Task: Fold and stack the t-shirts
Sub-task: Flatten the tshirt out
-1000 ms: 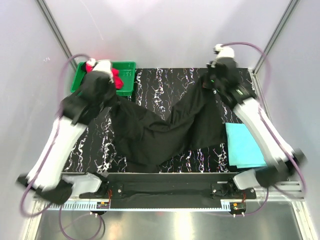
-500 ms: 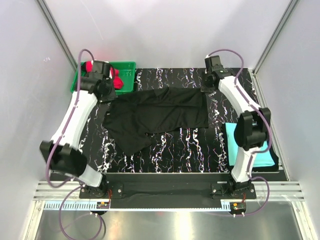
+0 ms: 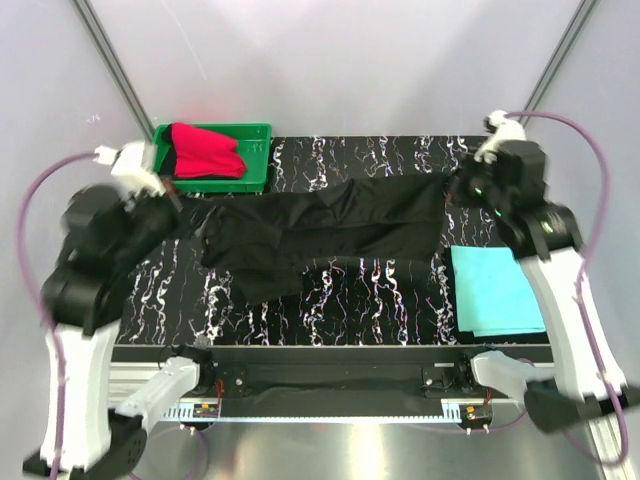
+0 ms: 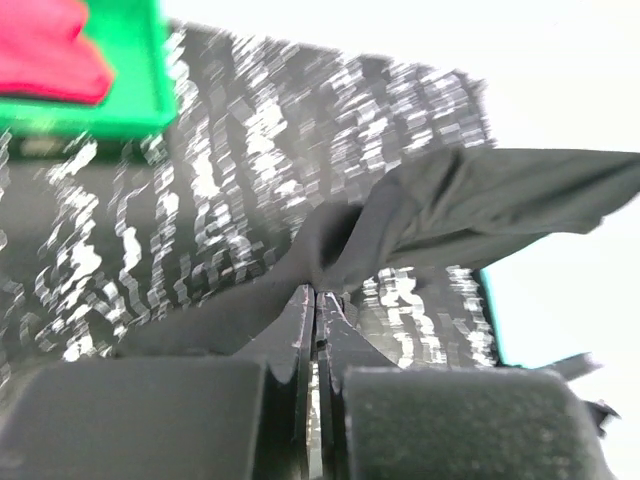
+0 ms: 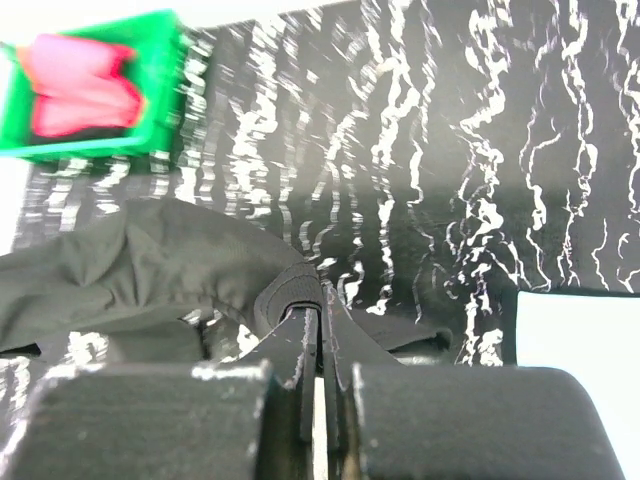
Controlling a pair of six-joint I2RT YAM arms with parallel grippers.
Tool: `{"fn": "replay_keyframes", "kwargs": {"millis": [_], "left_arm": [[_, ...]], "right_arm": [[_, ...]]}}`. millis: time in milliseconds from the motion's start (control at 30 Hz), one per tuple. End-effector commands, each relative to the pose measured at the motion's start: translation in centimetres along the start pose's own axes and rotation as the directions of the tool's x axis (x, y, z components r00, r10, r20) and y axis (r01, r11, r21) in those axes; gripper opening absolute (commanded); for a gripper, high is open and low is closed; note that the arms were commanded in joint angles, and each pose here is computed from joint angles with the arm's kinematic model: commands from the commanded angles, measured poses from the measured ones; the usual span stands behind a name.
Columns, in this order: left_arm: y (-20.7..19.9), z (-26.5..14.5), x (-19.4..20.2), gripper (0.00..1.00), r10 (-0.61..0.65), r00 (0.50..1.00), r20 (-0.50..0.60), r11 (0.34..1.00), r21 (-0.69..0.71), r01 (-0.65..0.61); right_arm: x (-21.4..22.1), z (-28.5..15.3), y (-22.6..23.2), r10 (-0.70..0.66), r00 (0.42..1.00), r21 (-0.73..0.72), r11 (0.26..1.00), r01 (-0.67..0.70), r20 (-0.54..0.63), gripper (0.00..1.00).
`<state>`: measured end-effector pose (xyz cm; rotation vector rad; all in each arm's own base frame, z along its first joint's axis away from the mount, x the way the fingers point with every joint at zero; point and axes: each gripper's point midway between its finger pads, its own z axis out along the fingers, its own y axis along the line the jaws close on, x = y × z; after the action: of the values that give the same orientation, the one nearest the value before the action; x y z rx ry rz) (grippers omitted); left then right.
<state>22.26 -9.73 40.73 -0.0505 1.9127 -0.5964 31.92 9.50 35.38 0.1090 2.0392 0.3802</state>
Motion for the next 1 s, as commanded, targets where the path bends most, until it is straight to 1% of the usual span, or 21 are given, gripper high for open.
{"fn": "replay_keyframes", "kwargs": {"millis": [0, 33, 67, 133, 167, 267, 333, 433, 467, 533, 567, 600, 633, 667, 733, 767, 800, 833, 867, 933, 967], "left_arm": [[-3.9, -4.8, -0.7, 0.0, 0.007, 0.995, 0.098, 0.982, 0.186, -0.025], [-4.6, -6.9, -0.8, 0.0, 0.015, 0.989, 0.146, 0.975, 0.216, -0.046], [-5.0, -7.9, -0.8, 0.0, 0.02, 0.986, 0.163, 0.97, 0.238, -0.059], [-6.0, -10.8, -0.9, 0.0, 0.026, 0.974, 0.227, 0.957, 0.277, -0.09], [-6.4, -11.7, -0.9, 0.0, 0.025, 0.97, 0.243, 0.952, 0.29, -0.097], [-7.6, -14.3, -1.3, 0.0, 0.015, 0.959, 0.285, 0.937, 0.331, -0.113], [-7.9, -14.9, -1.6, 0.0, 0.008, 0.955, 0.296, 0.933, 0.341, -0.114], [-7.8, -14.1, -2.5, 0.0, 0.004, 0.956, 0.295, 0.94, 0.324, -0.104], [-7.3, -12.7, -2.8, 0.0, 0.002, 0.962, 0.274, 0.95, 0.299, -0.087], [-6.2, -10.5, -2.7, 0.0, 0.0, 0.973, 0.231, 0.966, 0.252, -0.06], [-4.3, -8.5, -2.7, 0.0, -0.022, 0.978, 0.205, 0.988, 0.155, -0.011], [-1.8, -5.4, -0.8, 0.0, -0.062, 0.995, 0.074, 0.998, 0.035, 0.06], [-0.1, -3.5, 0.3, 0.0, -0.114, 0.994, 0.004, 0.992, -0.058, 0.114], [1.4, -1.6, 2.2, 0.0, -0.137, 0.987, -0.085, 0.984, -0.126, 0.126], [3.0, 2.4, 5.6, 0.0, -0.186, 0.952, -0.245, 0.973, -0.183, 0.143], [3.9, 3.6, 7.0, 0.0, -0.206, 0.937, -0.284, 0.966, -0.213, 0.148], [5.7, 5.3, 9.7, 0.0, -0.234, 0.912, -0.336, 0.952, -0.267, 0.146], [6.7, 6.4, 11.1, 0.0, -0.242, 0.899, -0.366, 0.946, -0.295, 0.134], [8.8, 7.2, 13.7, 0.0, -0.257, 0.879, -0.402, 0.927, -0.358, 0.108], [11.0, 8.9, 14.7, 0.0, -0.245, 0.888, -0.389, 0.913, -0.402, 0.076], [13.0, 9.9, 17.1, 0.0, -0.25, 0.868, -0.428, 0.892, -0.452, 0.034]], "right_arm": [[-0.7, -6.9, 1.6, 0.022, 0.994, -0.107, 0.994, -0.01, 0.109, 0.0], [-0.9, -8.2, 1.8, 0.026, 0.991, -0.124, 0.992, -0.01, 0.132, 0.0], [-0.8, -10.5, 2.0, 0.031, 0.986, -0.149, 0.989, -0.006, 0.165, 0.0], [-0.8, -12.9, 2.0, 0.032, 0.979, -0.167, 0.986, 0.003, 0.202, 0.0], [-0.6, -14.9, 1.9, 0.039, 0.972, -0.177, 0.984, 0.003, 0.232, 0.0], [-0.2, -17.7, 1.5, 0.067, 0.96, -0.182, 0.983, -0.016, 0.273, 0.0], [-0.5, -18.5, 1.6, 0.076, 0.955, -0.184, 0.983, -0.023, 0.288, 0.0], [-1.2, -17.4, 1.0, 0.076, 0.953, -0.141, 0.989, -0.036, 0.294, 0.0], [-1.5, -15.7, 1.0, 0.064, 0.96, -0.126, 0.992, -0.031, 0.271, 0.0], [-2.3, -13.1, 0.0, 0.056, 0.966, -0.044, 0.998, -0.046, 0.251, 0.0], [-1.9, -9.7, -0.3, 0.039, 0.984, -0.003, 0.999, -0.039, 0.173, 0.0], [-1.8, -7.9, -0.4, 0.03, 0.99, 0.019, 0.999, -0.033, 0.134, 0.0], [-1.9, -6.4, -0.5, 0.02, 0.994, 0.036, 0.999, -0.024, 0.104, 0.0], [-1.2, -3.1, -0.7, 0.007, 0.999, 0.06, 0.998, -0.009, 0.036, 0.0], [-0.2, 0.0, -1.4, 0.002, 1.0, 0.102, 0.995, 0.0, -0.024, 0.0], [1.0, 2.9, -1.9, -0.006, 0.996, 0.124, 0.992, 0.016, -0.083, 0.0], [1.9, 4.4, -2.3, -0.009, 0.992, 0.137, 0.99, 0.026, -0.123, 0.0], [3.1, 5.9, -2.6, -0.014, 0.985, 0.142, 0.989, 0.039, -0.171, 0.02], [5.1, 8.8, -3.3, -0.027, 0.967, 0.159, 0.985, 0.069, -0.253, 0.03], [6.7, 11.7, -3.9, -0.036, 0.947, 0.169, 0.981, 0.094, -0.319, 0.05], [9.0, 14.3, -4.9, -0.032, 0.92, 0.191, 0.975, 0.115, -0.392, 0.05]]}}
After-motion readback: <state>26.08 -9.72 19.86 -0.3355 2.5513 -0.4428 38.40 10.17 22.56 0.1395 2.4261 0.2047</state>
